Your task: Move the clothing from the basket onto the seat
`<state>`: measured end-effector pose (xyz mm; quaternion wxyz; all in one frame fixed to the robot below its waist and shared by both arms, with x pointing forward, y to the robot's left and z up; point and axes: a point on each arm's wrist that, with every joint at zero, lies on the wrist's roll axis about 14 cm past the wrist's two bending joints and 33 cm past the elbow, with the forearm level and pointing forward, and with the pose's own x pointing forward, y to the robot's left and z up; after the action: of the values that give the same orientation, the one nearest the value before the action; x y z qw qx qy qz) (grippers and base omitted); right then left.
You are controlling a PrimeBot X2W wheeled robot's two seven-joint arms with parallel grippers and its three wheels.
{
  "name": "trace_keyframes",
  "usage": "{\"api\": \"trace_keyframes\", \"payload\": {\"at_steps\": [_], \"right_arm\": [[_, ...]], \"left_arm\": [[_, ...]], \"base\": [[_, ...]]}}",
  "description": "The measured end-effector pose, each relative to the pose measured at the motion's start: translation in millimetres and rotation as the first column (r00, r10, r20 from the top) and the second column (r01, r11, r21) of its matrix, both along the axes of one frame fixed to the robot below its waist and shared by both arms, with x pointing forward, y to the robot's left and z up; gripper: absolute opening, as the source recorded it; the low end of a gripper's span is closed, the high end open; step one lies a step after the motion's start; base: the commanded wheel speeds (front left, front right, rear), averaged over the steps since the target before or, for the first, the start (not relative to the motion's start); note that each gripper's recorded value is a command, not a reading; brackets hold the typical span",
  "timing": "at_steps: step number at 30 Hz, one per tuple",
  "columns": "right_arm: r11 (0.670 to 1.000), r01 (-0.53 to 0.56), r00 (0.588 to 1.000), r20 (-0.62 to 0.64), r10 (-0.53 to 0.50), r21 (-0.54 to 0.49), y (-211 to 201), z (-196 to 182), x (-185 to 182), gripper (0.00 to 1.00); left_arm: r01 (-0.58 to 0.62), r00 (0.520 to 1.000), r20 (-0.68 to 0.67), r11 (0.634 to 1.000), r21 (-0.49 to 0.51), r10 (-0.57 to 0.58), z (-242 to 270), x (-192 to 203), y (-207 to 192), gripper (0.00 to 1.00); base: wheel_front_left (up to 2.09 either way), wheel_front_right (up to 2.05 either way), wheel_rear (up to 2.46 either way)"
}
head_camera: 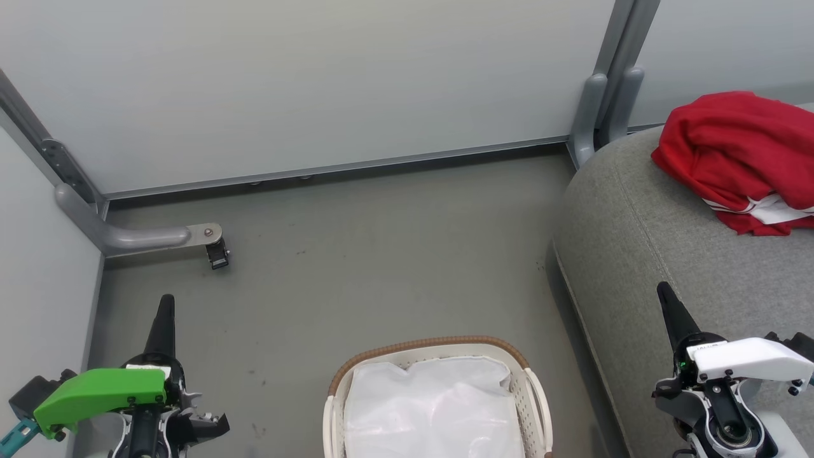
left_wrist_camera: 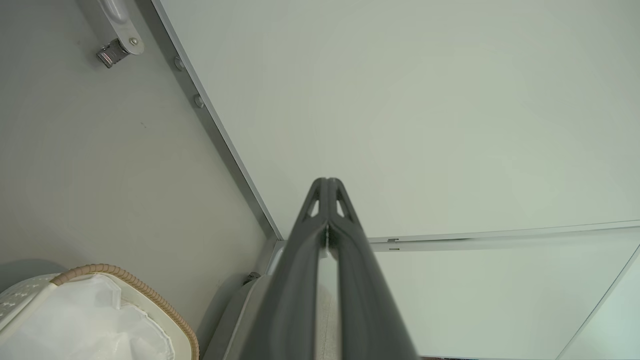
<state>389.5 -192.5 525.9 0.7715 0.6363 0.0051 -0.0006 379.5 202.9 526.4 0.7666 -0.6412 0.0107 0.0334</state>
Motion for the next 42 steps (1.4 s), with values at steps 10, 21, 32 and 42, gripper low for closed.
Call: {"api": "trace_keyframes", "payload": {"at_steps": [10, 21, 32, 42], "right_arm": [[0.997, 0.001, 1.0, 0.006, -0.002, 0.072, -3, 4, 2, 0.0], [0.989, 0.001, 1.0, 0.01, -0.002, 0.146, -6, 7, 3, 0.0], [0.981, 0.003, 1.0, 0.01, -0.005, 0.195, -8, 8, 3, 0.0], [0.981, 0.003, 1.0, 0.009, -0.005, 0.195, -8, 9, 2, 0.0]], "left_arm": [[0.014, 1.0, 0.023, 0.998, -0.067, -0.013, 7, 4, -2, 0.0], [0.027, 0.999, 0.042, 0.99, -0.135, -0.022, 13, 7, -3, 0.0], [0.037, 0.998, 0.062, 0.983, -0.182, -0.027, 19, 10, -4, 0.0], [0.038, 0.998, 0.063, 0.983, -0.182, -0.027, 19, 10, -4, 0.0]], "base": [[0.0, 0.0, 0.0], [0.0, 0.0, 0.0], [0.0, 0.0, 0.0], [0.0, 0.0, 0.0]]}}
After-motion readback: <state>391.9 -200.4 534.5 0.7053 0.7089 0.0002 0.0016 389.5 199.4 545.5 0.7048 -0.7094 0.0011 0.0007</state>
